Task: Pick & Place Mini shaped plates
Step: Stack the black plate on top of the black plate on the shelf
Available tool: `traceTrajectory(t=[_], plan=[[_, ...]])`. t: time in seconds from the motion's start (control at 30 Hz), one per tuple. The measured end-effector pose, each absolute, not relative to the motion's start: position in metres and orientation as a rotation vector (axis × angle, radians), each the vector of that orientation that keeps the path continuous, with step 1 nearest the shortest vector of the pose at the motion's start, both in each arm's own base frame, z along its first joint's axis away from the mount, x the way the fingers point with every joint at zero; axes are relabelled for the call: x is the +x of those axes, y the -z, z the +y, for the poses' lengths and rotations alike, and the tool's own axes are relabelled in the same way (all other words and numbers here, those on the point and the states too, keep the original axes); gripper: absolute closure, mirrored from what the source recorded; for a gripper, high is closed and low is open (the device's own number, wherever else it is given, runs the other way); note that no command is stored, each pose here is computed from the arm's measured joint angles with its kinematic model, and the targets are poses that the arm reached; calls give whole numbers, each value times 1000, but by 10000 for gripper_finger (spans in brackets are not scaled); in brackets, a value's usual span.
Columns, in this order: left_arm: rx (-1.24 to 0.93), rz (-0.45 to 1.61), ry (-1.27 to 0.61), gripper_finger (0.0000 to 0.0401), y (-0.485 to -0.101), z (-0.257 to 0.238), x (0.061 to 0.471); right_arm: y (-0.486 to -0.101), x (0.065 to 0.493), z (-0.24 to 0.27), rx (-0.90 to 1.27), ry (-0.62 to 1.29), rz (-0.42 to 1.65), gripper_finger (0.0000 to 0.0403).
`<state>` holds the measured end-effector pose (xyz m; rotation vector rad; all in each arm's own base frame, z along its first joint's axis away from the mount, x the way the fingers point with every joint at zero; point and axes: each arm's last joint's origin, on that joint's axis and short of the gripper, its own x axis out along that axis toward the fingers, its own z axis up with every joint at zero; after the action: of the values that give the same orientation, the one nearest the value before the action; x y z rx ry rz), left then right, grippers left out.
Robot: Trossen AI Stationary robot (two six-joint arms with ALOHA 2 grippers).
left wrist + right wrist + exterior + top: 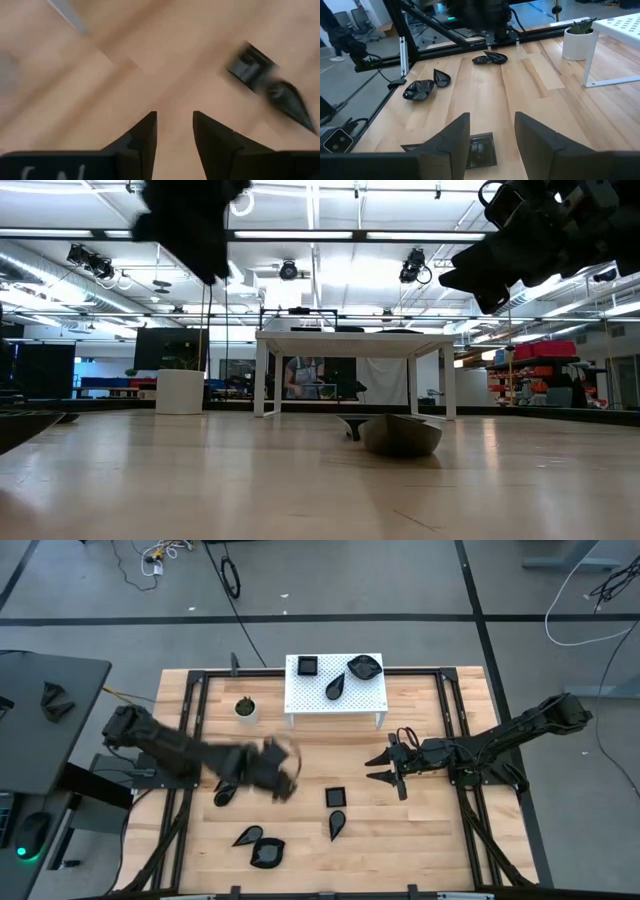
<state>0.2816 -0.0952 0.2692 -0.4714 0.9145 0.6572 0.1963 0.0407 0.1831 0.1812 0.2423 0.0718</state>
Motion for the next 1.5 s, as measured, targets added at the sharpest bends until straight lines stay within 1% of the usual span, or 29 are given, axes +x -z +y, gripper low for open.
traceTrajectory(t=[0.17, 0.27, 0.4, 0.6, 0.7, 0.77, 0.83, 0.9, 1.0, 1.17, 1.3, 1.5], plan=[[-520, 900, -617, 271, -251, -162, 262, -184, 196, 41, 179, -73, 237, 246], [-624, 1002, -585, 270, -239, -192, 248, -184, 196, 41, 179, -73, 236, 246], [-829, 1163, -632, 270, -225, -222, 229, -184, 196, 41, 178, -73, 235, 246], [-972, 1314, -702, 270, -211, -253, 207, -184, 196, 41, 161, -75, 234, 246], [-1028, 1309, -689, 271, -208, -263, 204, -184, 196, 41, 157, -76, 233, 246], [-1071, 1297, -638, 274, -208, -269, 207, -184, 196, 41, 157, -75, 233, 246], [-1110, 1279, -584, 281, -207, -275, 211, -184, 196, 41, 157, -75, 233, 246], [-1118, 1270, -569, 291, -204, -278, 214, -184, 196, 41, 154, -76, 233, 246], [-1098, 1294, -602, 309, -196, -277, 216, -184, 196, 41, 135, -78, 232, 246], [-987, 1340, -702, 343, -188, -269, 210, -184, 196, 41, 134, -78, 232, 246], [-917, 1315, -771, 365, -187, -262, 207, -184, 196, 41, 129, -78, 232, 246], [-965, 1264, -730, 395, -188, -264, 214, -184, 196, 41, 127, -79, 233, 246]])
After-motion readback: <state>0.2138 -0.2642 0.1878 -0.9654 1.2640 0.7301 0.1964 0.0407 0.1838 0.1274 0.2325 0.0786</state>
